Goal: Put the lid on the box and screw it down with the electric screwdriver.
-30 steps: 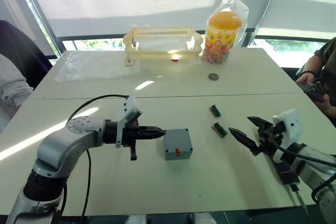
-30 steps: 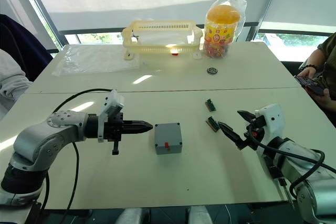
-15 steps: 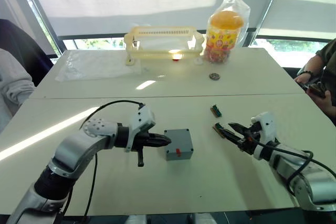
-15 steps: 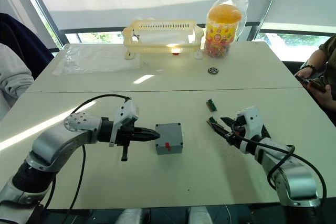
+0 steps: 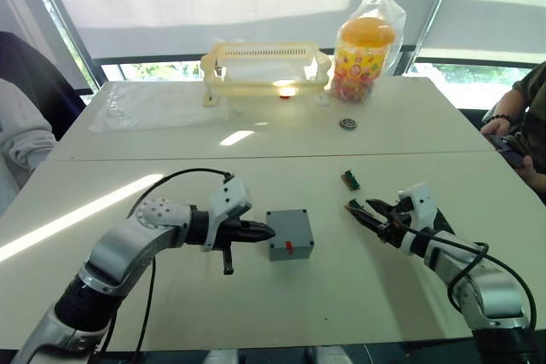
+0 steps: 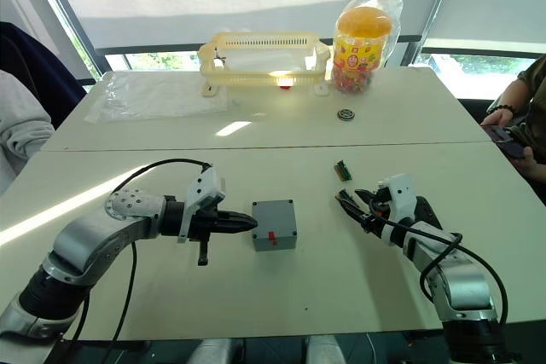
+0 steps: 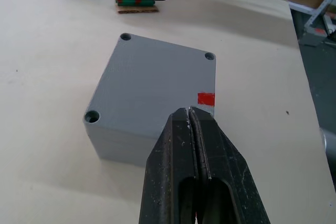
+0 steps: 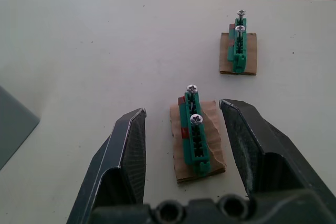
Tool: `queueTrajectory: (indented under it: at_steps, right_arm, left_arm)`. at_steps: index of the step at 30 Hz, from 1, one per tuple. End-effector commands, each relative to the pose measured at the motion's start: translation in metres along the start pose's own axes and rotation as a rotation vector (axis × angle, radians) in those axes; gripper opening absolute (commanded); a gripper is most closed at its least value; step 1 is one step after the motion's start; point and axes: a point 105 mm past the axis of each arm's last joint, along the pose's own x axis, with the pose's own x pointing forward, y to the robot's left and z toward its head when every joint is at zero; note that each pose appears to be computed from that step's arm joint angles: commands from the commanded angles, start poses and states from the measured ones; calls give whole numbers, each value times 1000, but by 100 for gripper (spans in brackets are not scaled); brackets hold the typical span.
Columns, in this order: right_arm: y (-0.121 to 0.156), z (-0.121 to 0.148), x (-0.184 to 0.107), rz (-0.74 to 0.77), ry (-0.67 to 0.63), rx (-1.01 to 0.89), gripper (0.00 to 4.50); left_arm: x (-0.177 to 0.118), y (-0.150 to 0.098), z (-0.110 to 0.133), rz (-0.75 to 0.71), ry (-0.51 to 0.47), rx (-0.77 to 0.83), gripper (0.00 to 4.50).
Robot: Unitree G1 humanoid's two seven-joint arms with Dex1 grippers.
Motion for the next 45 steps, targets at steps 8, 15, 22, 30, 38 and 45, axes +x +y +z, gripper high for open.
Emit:
queueTrajectory:
  at_steps: [8,15,22,30,38,45]
  right_arm:
    - [-1,8,2,-15,-42,-21,3]
    - [-4,14,0,-37,-70,-29,3]
    - [-2,35,-8,-47,-142,-21,3]
    - [8,55,-12,-28,-197,-28,3]
    - [81,76,2,281,-207,-47,3]
    - [93,65,13,351,-165,-62,3]
  left_arm:
    - [1,-1,-4,-2,24,43,0]
    - [0,1,-5,-2,28,52,0]
    - [0,3,-5,-4,29,62,0]
    - [-1,7,-3,-3,27,70,0]
    - [-20,14,-3,36,59,73,0]
    - [-33,15,-5,70,76,57,0]
